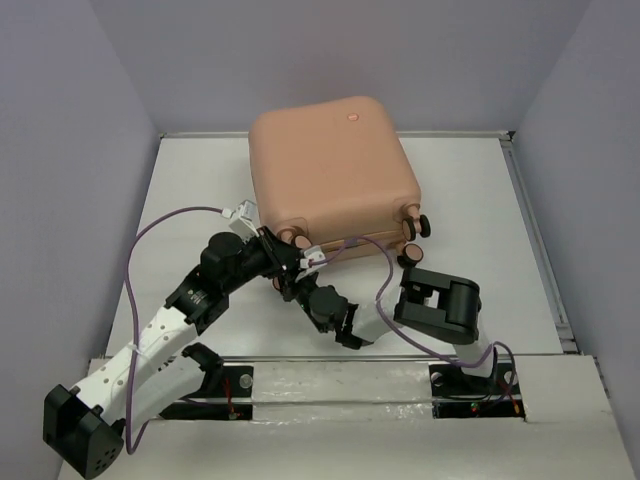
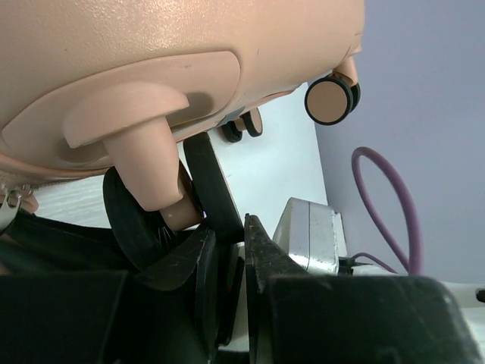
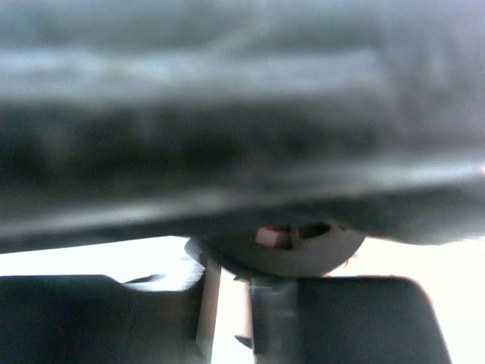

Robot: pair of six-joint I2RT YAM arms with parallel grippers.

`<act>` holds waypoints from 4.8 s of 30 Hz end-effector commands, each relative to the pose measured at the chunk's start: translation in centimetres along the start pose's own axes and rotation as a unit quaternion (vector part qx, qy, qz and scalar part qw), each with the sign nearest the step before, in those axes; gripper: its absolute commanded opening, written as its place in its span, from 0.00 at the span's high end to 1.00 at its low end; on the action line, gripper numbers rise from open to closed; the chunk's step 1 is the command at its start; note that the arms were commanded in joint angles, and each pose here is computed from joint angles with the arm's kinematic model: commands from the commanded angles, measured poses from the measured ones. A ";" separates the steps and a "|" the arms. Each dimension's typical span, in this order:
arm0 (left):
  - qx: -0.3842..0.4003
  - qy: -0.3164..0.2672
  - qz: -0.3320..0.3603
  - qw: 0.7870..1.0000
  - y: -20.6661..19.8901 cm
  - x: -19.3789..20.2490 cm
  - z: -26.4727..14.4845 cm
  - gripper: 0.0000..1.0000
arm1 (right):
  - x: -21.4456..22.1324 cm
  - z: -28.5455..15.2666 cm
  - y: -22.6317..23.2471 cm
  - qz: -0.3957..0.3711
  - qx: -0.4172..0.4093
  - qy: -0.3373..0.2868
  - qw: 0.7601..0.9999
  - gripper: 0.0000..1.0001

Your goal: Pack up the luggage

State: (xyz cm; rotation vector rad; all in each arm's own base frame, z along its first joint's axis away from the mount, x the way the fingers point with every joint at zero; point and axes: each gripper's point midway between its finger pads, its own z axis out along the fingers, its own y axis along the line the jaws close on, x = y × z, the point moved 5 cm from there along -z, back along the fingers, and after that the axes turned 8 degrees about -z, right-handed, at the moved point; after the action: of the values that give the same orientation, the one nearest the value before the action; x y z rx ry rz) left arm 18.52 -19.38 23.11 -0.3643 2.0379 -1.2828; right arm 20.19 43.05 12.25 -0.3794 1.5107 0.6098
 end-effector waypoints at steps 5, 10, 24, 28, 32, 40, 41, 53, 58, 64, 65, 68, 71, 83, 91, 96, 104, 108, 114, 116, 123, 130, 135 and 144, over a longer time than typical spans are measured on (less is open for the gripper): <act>0.236 -0.056 0.039 0.969 -10.2 -2.7 -3.3 0.94 | -1.4 -8.4 7.1 0.090 -0.179 0.026 0.979 0.22; 0.236 -0.060 0.028 0.970 -9.6 -2.5 -3.1 0.94 | -1.4 -11.5 3.0 0.064 -0.126 0.111 0.984 0.07; 0.236 -0.064 0.015 0.970 -8.8 -2.2 -3.4 0.87 | -10.7 -8.5 -5.4 0.009 -0.014 0.094 0.995 0.03; 0.234 -0.062 0.011 0.970 -8.7 -2.2 -3.3 0.85 | -12.6 -7.5 -5.8 0.010 -0.024 0.062 0.998 0.20; 0.228 -0.060 0.010 0.972 -8.4 -2.0 -3.0 0.83 | -12.9 -6.2 -6.5 0.009 -0.048 0.058 0.997 0.18; 0.219 -0.065 0.015 0.973 -7.8 -2.0 -3.0 0.56 | -13.3 -5.3 -5.9 0.031 -0.096 0.036 0.994 0.14; 0.211 -0.067 0.013 0.975 -7.5 -2.0 -2.9 0.48 | -13.5 -5.0 -5.9 0.037 -0.101 0.030 0.994 0.15; 0.159 -0.097 0.041 0.982 -6.4 -2.5 -4.3 0.13 | -12.9 -3.7 -4.3 0.112 -0.132 0.018 0.985 0.05; 0.117 -0.119 0.067 0.984 -4.9 -2.7 -5.4 0.14 | -12.4 -3.0 -3.4 0.124 -0.153 0.015 0.980 0.05; 0.079 -0.181 0.111 0.974 -5.0 -4.5 -8.1 0.18 | -12.9 -3.9 -3.5 0.129 -0.167 0.000 0.978 0.03; 0.059 -0.187 0.113 0.974 -4.9 -4.9 -8.5 0.17 | -12.9 -3.8 -3.8 0.127 -0.154 0.003 0.980 0.03; 0.024 -0.206 0.121 0.971 -4.4 -5.6 -8.6 0.17 | -12.7 -2.8 -3.5 0.118 -0.145 0.018 0.982 0.02; 0.002 -0.205 0.120 0.971 -3.6 -5.7 -8.4 0.16 | -12.5 -2.2 -3.2 0.133 -0.143 0.022 0.981 0.02; -0.042 -0.178 0.097 0.978 0.4 -3.8 -6.5 0.23 | -10.0 -0.2 -3.3 0.166 -0.082 0.079 0.979 0.01; -0.008 -0.145 0.079 0.986 0.4 -2.6 -4.8 0.26 | -10.1 0.2 -3.3 0.183 -0.072 0.074 0.978 0.01; 0.037 -0.144 0.058 0.987 -0.6 -2.5 -4.2 0.26 | -10.0 0.3 -4.0 0.179 -0.044 0.078 0.980 0.12; -0.023 -0.159 0.065 0.985 1.6 -2.5 -4.7 0.25 | -9.8 -0.7 -5.7 0.121 0.000 0.110 0.986 0.67; -0.056 -0.159 0.042 0.985 4.4 -1.5 -4.9 0.32 | -11.9 -1.2 -6.7 0.047 0.017 0.129 0.990 0.79; -0.056 -0.146 0.003 0.988 7.4 0.5 -4.4 0.36 | -12.8 -3.6 -7.1 0.022 0.003 0.176 0.984 0.23; -0.029 -0.149 -0.001 0.988 6.7 0.5 -4.3 0.41 | -12.5 -4.1 -6.6 0.055 -0.016 0.173 0.983 0.07; -0.034 -0.125 0.015 0.991 6.1 0.4 -2.7 0.52 | -12.9 -5.7 -6.5 0.091 -0.043 0.147 0.984 0.00; -0.012 -0.118 0.018 0.993 5.4 0.2 -1.4 0.53 | -12.5 -4.8 -5.6 0.098 -0.059 0.152 0.982 0.00; -0.002 -0.113 0.017 0.993 4.8 0.1 -0.8 0.53 | -12.7 -4.0 -4.7 0.118 -0.089 0.142 0.979 0.00; 0.021 -0.086 0.021 0.996 3.5 0.2 0.6 0.53 | -13.0 -2.7 -3.9 0.155 -0.143 0.118 0.970 0.00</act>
State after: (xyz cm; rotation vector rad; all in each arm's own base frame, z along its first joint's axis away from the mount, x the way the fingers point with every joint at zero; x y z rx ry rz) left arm 17.95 -16.52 14.90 -0.4826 2.0213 -1.0762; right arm 20.89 34.69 21.31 -0.4491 1.8668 0.8861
